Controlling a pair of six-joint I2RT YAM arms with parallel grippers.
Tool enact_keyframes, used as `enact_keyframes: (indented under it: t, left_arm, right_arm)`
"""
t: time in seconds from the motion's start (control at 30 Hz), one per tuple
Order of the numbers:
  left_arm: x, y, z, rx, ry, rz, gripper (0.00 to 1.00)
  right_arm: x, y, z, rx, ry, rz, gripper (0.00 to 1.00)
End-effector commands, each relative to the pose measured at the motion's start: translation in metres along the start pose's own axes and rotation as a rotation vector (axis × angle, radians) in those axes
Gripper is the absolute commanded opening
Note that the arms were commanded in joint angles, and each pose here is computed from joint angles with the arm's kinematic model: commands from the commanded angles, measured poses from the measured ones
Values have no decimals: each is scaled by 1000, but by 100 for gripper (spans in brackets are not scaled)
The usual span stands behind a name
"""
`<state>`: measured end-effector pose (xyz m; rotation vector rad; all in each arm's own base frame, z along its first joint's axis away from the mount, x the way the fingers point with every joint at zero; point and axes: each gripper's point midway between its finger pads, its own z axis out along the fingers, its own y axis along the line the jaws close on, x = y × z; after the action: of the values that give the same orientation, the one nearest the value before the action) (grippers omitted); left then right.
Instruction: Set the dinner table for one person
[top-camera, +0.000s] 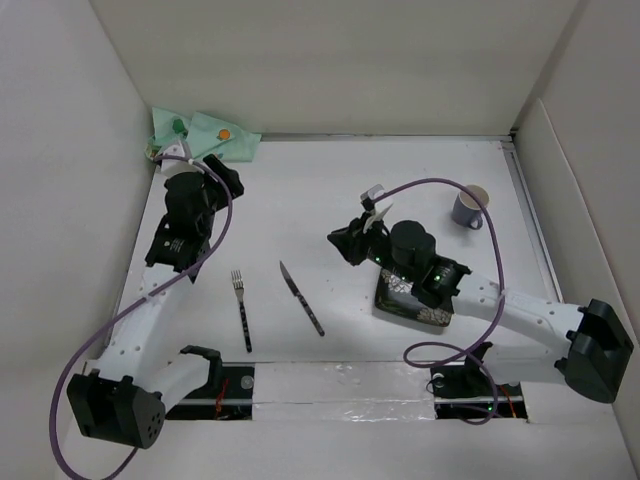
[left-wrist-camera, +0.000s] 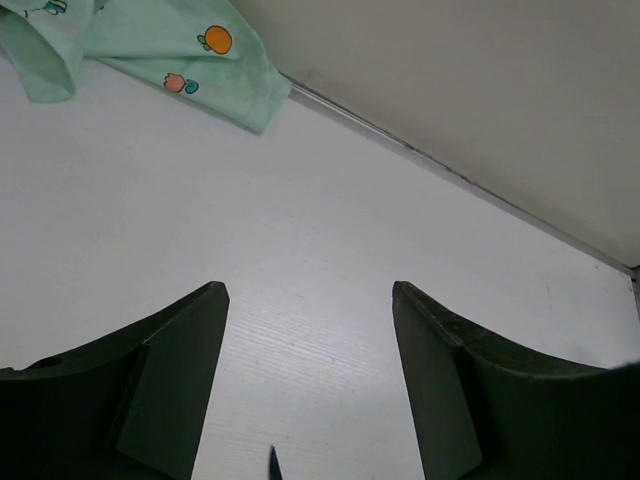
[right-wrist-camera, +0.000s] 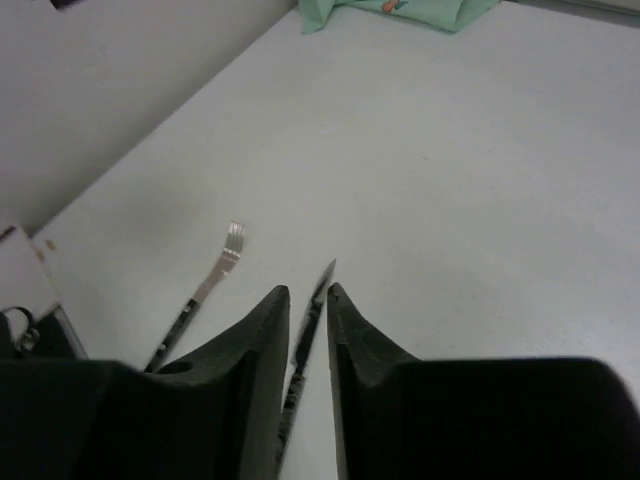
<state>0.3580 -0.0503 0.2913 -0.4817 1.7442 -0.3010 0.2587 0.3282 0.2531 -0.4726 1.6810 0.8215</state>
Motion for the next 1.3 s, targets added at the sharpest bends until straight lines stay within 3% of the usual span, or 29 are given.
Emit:
enact_keyframes:
  t: [0.0, 0.07, 0.1, 0.13, 0.17, 0.23, 0.27, 0.33, 0.37, 0.4, 0.43, 0.47, 0.53, 0.57, 0.63, 0.67, 0.73, 0.77, 0.83, 0.87, 1.0, 1.2, 1.27]
  left_arm:
    - [-23, -19, 11, 53, -86, -98, 62]
    - [-19, -12, 30, 17, -114, -118, 46]
    - [-17, -8, 38, -14, -121, -129, 35]
    - [-22, -7, 46, -42, -133, -134, 16]
    - [-5, 2, 66, -96, -95, -114, 10]
    - [-16, 4, 85, -162, -120, -112, 0]
    - [7, 16, 106, -229, -59, -72, 0]
    - [-8, 14, 125, -284, -88, -56, 0]
    - [11, 31, 143, -348, -34, -25, 4]
    - [12, 30, 153, -341, -15, -26, 12]
    - [1, 24, 164, -326, -24, -36, 27]
    - [18, 30, 181, -324, 27, -34, 34]
    - [4, 39, 202, -306, 28, -77, 47]
    - [28, 55, 216, -329, 105, -81, 47]
    - [13, 64, 234, -342, 91, -94, 48]
    - [41, 80, 246, -392, 156, -71, 48]
    - [34, 84, 263, -400, 150, -51, 48]
    - [54, 101, 274, -439, 192, -37, 48]
    - [49, 99, 289, -432, 182, -20, 50]
    - [73, 110, 298, -452, 228, -9, 51]
    - [91, 114, 321, -444, 261, -5, 54]
    - [77, 103, 347, -379, 235, -80, 57]
    - [91, 105, 353, -374, 266, -101, 58]
  right_arm:
    - [-37, 9, -12, -25, -121, 16, 14]
    - [-40, 9, -16, -23, -138, 14, 0]
    - [-42, 8, -16, -21, -152, 24, 0]
    - [-39, 9, -17, -24, -145, 26, 0]
    - [-38, 9, -16, -25, -137, 31, 0]
    - [-37, 9, -16, -23, -130, 34, 0]
    - [-36, 7, -17, -14, -129, 35, 0]
    - [-33, 1, -14, 6, -123, 35, 0]
    - [-33, 2, -13, 3, -117, 34, 0]
    - [-31, -2, -11, 14, -105, 35, 0]
    - [-30, -2, -11, 16, -100, 36, 0]
    - [-30, -3, -11, 20, -98, 37, 0]
    - [-27, -5, -8, 30, -100, 42, 3]
    - [-26, -5, -8, 29, -97, 43, 19]
    - [-25, -9, -6, 38, -91, 43, 34]
    - [-24, -9, -6, 39, -87, 41, 48]
    - [-24, -7, -5, 27, -91, 43, 56]
    - [-22, -10, -3, 28, -87, 43, 58]
    - [-21, -6, -1, 5, -78, 37, 58]
    - [-18, -6, 1, 2, -69, 32, 58]
    - [-6, -5, 10, -10, -27, 25, 58]
    - [3, -4, 19, -19, 0, 19, 58]
    - [3, -8, 20, -9, 2, 19, 58]
